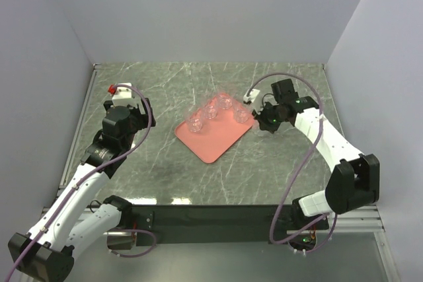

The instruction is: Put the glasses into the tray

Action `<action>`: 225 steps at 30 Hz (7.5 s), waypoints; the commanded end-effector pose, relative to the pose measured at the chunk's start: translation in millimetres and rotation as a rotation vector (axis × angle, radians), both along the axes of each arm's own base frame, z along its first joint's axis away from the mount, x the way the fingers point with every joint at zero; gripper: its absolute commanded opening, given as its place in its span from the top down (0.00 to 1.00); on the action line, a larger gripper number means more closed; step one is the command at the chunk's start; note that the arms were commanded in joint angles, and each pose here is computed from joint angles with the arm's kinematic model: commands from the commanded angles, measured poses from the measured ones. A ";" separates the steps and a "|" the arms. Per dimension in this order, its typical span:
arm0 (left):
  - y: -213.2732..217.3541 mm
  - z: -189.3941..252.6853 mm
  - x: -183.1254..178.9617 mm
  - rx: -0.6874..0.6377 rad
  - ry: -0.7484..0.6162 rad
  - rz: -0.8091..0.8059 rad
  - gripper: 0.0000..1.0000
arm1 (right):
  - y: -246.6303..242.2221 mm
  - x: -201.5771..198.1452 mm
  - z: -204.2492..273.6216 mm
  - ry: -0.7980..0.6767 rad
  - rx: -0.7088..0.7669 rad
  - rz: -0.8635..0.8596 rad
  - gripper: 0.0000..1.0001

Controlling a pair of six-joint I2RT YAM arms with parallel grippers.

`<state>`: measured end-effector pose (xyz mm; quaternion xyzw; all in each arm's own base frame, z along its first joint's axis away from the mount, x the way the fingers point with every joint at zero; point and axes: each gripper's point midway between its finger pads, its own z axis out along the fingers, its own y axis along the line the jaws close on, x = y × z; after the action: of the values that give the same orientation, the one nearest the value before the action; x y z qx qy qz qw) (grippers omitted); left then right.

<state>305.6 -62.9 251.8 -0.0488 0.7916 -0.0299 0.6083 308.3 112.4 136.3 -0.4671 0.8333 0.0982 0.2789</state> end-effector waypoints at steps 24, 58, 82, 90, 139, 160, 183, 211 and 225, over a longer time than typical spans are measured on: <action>4.2 -1.3 7.2 0.024 -0.012 0.031 0.13 | 133.7 -6.7 8.0 -0.095 -0.068 0.336 1.00; 5.6 -0.2 6.6 0.025 -0.018 0.037 0.13 | 163.8 49.7 -24.2 -0.106 -0.170 0.305 0.86; 7.7 -5.1 8.7 0.030 -0.006 0.054 0.10 | 150.0 20.9 47.4 -0.216 -0.052 0.300 0.69; 9.4 -11.8 10.8 0.026 0.004 0.075 0.06 | 114.3 0.8 56.7 -0.226 0.005 0.266 0.68; 123.7 -90.0 193.5 -0.746 0.348 0.302 0.07 | -19.0 -38.5 76.1 -0.333 0.403 -0.128 0.30; 145.7 -127.2 241.2 -0.746 0.426 0.353 0.18 | -18.8 -37.7 67.5 -0.300 0.398 -0.125 0.28; 155.3 -159.9 252.9 -0.712 0.475 0.380 0.70 | -18.8 -36.8 62.3 -0.282 0.393 -0.123 0.28; 63.7 -76.1 119.3 -0.788 0.258 0.029 1.00 | -30.7 -34.5 60.1 -0.285 0.389 -0.162 0.28; -23.5 -64.8 6.9 -0.808 0.255 -0.196 1.00 | -36.0 -32.7 56.5 -0.278 0.388 -0.182 0.28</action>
<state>319.2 -67.4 167.1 -0.2426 0.7992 -0.3597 0.4160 273.1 77.5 195.3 -0.3334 0.7946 0.1661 0.4795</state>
